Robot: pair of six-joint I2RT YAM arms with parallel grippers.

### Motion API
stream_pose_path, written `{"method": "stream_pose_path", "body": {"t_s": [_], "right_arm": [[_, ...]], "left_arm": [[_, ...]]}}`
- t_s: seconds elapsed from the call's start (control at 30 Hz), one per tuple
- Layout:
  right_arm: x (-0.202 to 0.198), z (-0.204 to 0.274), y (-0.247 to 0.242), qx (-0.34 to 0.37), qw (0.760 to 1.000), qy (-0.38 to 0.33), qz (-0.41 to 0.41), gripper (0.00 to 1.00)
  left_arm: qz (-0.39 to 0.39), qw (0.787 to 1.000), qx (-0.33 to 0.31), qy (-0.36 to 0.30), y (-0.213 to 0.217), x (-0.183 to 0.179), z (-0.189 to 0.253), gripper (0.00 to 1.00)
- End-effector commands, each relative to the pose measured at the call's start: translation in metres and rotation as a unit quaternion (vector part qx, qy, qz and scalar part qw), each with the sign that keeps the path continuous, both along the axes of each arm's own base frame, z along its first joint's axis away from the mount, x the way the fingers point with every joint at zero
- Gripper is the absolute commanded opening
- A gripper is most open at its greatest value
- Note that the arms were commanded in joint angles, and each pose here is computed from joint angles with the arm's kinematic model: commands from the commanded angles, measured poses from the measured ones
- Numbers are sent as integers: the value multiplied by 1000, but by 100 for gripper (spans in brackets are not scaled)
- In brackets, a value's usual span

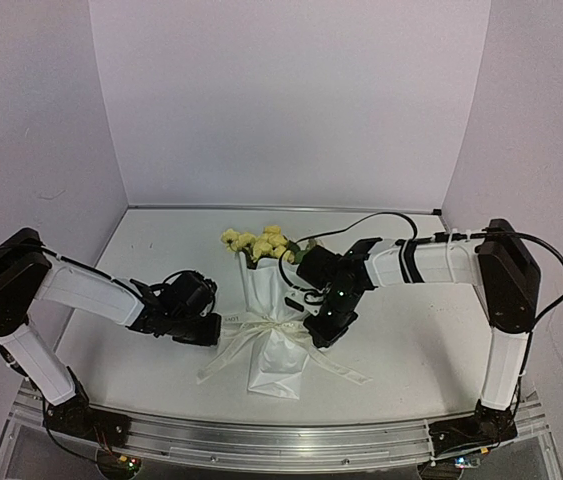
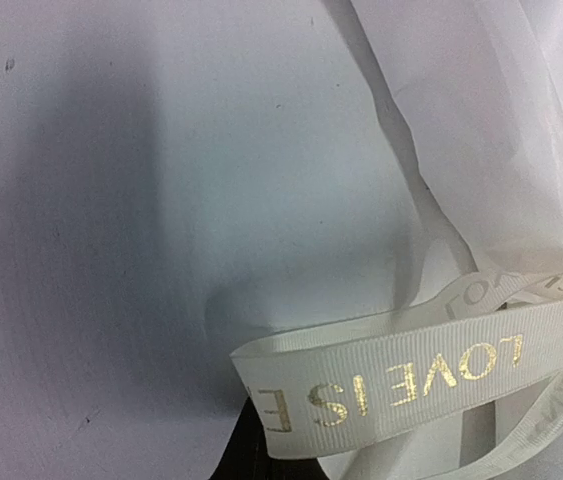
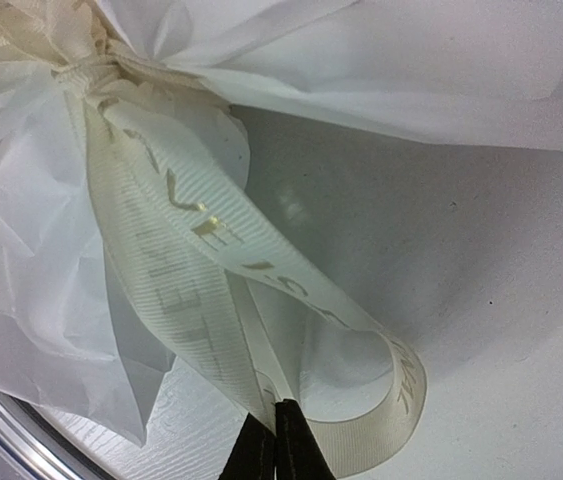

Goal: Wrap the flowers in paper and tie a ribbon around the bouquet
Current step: Adjust the ribbon on the folded bouquet.

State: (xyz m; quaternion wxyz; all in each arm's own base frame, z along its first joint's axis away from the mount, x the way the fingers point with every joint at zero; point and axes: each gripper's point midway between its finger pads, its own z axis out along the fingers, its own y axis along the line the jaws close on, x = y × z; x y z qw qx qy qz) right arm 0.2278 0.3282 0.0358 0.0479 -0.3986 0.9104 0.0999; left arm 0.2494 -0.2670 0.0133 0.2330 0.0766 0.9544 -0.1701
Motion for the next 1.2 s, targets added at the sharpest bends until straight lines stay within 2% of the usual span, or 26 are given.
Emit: {"method": "stream_pose_path", "body": {"t_s": [0.0, 0.23, 1.17], "right_arm": [[9, 29, 3, 14, 999, -36, -5, 0], [8, 20, -17, -27, 999, -46, -6, 0], [-7, -3, -69, -121, 991, -46, -18, 0]], "left_arm": [[27, 999, 10, -34, 2, 15, 16, 0], [69, 995, 53, -52, 30, 20, 23, 0], [116, 990, 75, -40, 71, 21, 18, 0]]}}
